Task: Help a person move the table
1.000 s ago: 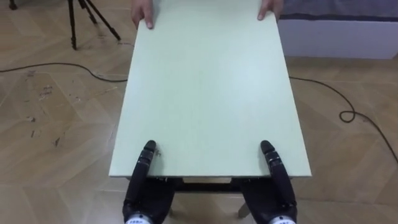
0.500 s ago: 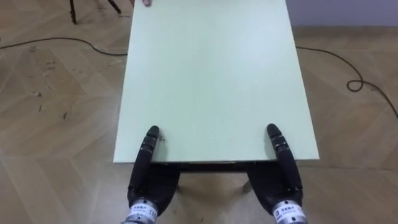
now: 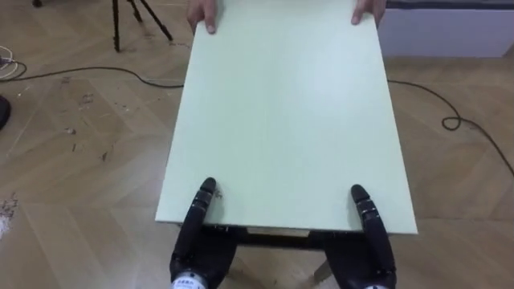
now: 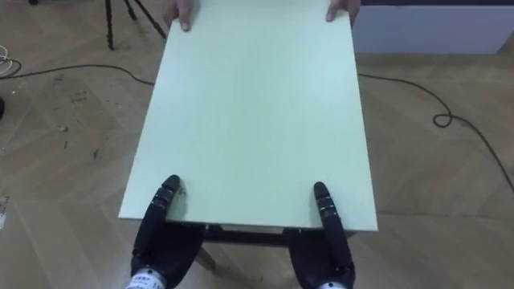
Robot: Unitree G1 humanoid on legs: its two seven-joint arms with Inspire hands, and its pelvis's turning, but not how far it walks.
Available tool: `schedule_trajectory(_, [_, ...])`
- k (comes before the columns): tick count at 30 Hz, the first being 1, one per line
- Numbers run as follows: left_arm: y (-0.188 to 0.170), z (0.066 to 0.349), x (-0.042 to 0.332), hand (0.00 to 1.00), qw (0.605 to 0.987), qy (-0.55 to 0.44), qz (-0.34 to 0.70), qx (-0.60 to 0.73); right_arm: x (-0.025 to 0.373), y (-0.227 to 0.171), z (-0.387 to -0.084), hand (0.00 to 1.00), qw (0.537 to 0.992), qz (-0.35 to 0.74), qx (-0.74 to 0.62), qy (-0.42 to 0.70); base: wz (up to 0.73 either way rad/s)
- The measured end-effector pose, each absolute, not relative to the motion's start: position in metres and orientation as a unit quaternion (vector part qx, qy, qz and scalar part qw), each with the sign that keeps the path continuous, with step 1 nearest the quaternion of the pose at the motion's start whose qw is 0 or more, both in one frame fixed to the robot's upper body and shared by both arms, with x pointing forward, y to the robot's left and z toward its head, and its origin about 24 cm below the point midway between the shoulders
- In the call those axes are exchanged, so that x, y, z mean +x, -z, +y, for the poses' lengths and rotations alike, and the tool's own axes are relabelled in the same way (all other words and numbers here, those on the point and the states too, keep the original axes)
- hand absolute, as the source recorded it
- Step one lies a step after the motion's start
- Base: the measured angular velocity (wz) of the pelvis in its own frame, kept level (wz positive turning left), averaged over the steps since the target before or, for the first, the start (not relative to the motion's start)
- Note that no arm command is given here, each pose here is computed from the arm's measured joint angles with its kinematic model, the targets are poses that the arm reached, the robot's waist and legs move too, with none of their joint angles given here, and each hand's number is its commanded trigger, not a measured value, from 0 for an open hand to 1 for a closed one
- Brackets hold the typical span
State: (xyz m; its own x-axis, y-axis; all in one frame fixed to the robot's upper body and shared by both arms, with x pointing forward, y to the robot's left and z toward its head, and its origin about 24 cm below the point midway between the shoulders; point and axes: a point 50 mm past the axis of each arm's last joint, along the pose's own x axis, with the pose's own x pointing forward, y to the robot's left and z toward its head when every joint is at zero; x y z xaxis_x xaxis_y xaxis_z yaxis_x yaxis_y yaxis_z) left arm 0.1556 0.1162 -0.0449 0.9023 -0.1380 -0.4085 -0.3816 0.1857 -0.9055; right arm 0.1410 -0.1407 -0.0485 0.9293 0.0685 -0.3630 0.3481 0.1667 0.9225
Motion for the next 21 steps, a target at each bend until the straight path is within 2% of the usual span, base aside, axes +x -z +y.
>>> schedule_trajectory(13, [0.026,0.129,0.162,1.00,0.762,-0.063,0.165,-0.623,0.159,0.041,-0.127,1.00,0.749,0.145,0.644,0.054,-0.21])
schedule_trajectory(21, [0.032,0.132,0.161,1.00,0.767,-0.072,0.177,-0.612,0.158,0.049,-0.125,1.00,0.744,0.158,0.646,0.066,-0.08])
